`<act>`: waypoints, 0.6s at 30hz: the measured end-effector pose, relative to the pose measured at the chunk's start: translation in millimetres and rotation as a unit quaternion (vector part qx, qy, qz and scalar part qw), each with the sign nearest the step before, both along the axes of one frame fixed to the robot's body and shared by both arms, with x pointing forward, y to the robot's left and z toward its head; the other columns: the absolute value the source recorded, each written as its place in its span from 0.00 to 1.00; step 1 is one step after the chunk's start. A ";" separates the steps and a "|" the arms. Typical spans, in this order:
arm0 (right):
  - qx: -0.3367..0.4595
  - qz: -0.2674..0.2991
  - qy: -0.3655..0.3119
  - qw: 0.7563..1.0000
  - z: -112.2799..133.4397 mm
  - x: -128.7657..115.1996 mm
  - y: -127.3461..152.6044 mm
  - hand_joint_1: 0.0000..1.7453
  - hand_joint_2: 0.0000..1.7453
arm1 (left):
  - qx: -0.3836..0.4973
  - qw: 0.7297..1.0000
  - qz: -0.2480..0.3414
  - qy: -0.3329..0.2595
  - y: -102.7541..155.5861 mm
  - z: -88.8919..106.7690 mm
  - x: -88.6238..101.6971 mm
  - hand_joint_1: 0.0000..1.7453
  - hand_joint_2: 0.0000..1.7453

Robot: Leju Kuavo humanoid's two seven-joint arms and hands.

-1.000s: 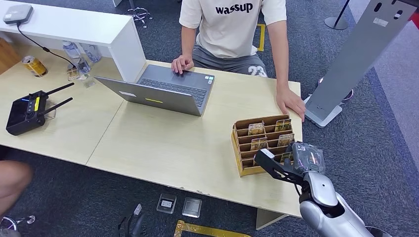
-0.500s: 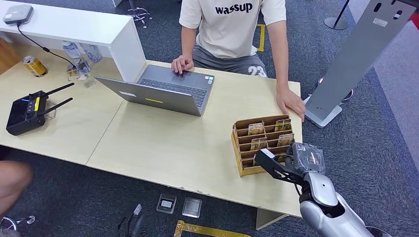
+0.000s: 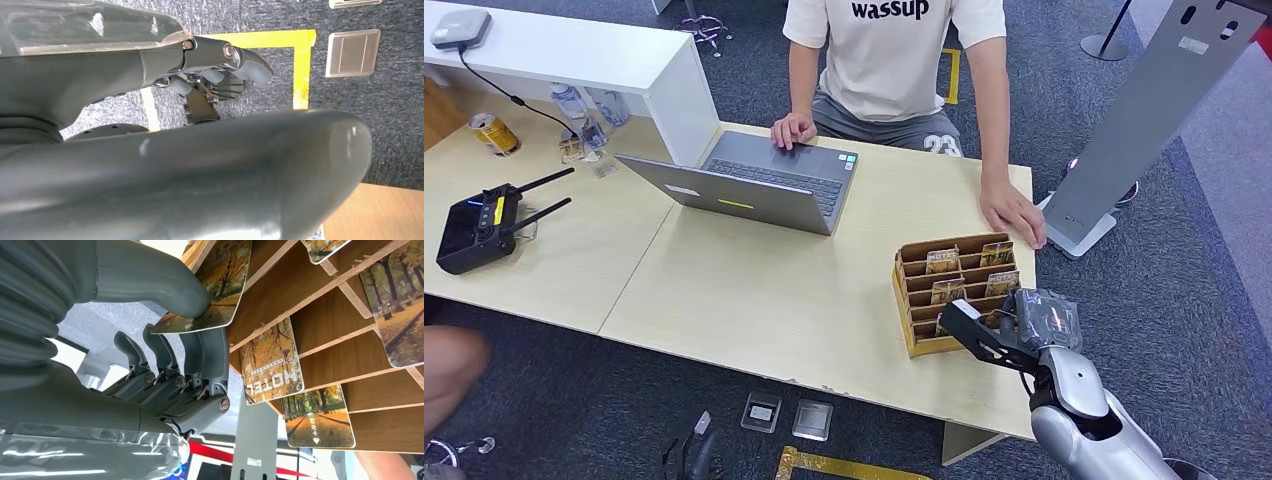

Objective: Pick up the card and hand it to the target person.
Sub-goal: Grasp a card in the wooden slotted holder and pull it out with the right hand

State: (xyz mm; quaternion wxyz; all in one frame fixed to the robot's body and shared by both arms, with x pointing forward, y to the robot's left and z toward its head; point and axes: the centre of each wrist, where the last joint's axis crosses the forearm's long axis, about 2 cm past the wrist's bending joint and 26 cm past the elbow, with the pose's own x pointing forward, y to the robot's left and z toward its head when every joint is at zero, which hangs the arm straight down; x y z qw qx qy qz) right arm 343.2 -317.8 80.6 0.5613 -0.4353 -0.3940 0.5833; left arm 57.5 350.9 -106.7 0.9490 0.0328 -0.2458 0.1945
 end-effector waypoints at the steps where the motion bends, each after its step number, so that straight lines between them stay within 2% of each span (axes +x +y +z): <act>1: 0.000 0.000 0.000 1.000 0.0 0.0 0.0 0.85 1.00 | 0.000 1.000 0.001 0.000 0.1 0.0 0.0 0.00 0.00; 6: 0.008 -0.001 -0.002 1.000 2.5 0.9 0.9 0.85 1.00 | 0.003 1.000 0.003 0.000 1.5 0.1 -0.2 0.00 0.00; 10: 0.020 -0.011 -0.007 1.000 13.9 3.8 1.9 0.85 1.00 | 0.004 1.000 0.008 0.002 3.0 0.3 -0.4 0.00 0.00; 18: 0.060 -0.010 -0.079 0.995 75.9 17.1 9.2 0.85 1.00 | 0.004 1.000 0.014 0.011 4.7 0.3 -1.5 0.00 0.00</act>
